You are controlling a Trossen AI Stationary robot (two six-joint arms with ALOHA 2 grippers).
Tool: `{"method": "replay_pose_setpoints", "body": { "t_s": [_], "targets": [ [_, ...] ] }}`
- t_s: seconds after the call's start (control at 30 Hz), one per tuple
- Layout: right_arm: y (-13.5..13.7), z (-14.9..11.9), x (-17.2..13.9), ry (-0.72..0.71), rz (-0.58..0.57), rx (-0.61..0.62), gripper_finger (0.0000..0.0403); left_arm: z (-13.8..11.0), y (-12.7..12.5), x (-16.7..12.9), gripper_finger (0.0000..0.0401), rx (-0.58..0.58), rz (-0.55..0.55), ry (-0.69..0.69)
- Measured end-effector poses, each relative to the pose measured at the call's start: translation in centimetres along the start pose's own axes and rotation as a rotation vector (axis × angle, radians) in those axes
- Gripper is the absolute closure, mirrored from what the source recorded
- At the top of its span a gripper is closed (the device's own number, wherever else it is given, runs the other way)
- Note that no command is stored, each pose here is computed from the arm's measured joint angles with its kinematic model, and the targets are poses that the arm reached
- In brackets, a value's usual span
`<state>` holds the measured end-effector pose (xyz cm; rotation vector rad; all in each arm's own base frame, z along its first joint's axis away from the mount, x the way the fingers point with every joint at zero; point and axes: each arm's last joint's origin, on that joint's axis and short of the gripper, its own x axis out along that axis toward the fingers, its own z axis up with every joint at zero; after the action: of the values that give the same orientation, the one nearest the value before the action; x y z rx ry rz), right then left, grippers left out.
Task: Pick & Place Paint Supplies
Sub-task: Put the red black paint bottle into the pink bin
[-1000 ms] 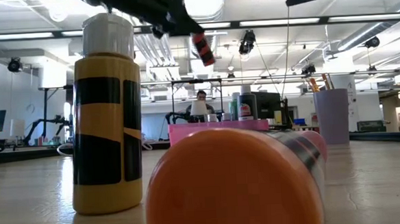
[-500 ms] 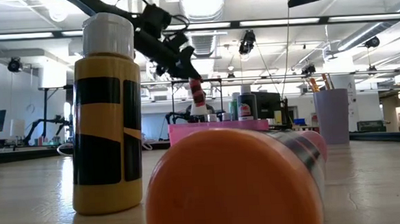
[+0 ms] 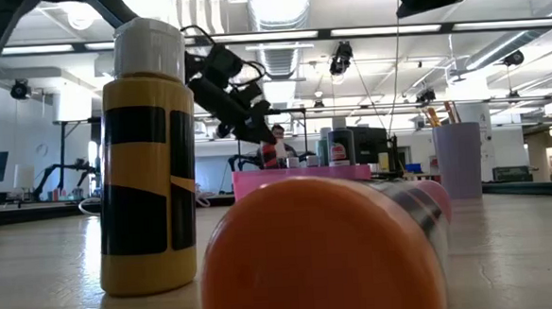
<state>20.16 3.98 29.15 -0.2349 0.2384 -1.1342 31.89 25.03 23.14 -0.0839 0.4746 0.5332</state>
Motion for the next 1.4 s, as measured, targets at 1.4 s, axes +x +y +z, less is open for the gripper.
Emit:
{"method": "replay_pose_setpoints", "body": {
  "t_s": [1.4],
  "targets": [
    [-0.2,-0.6,1.3,0.025,-0.057,-0.016,0.0349,-2.3,0.6,3.8,0.0237,0.035,-0.007,0.055]
  ]
}}
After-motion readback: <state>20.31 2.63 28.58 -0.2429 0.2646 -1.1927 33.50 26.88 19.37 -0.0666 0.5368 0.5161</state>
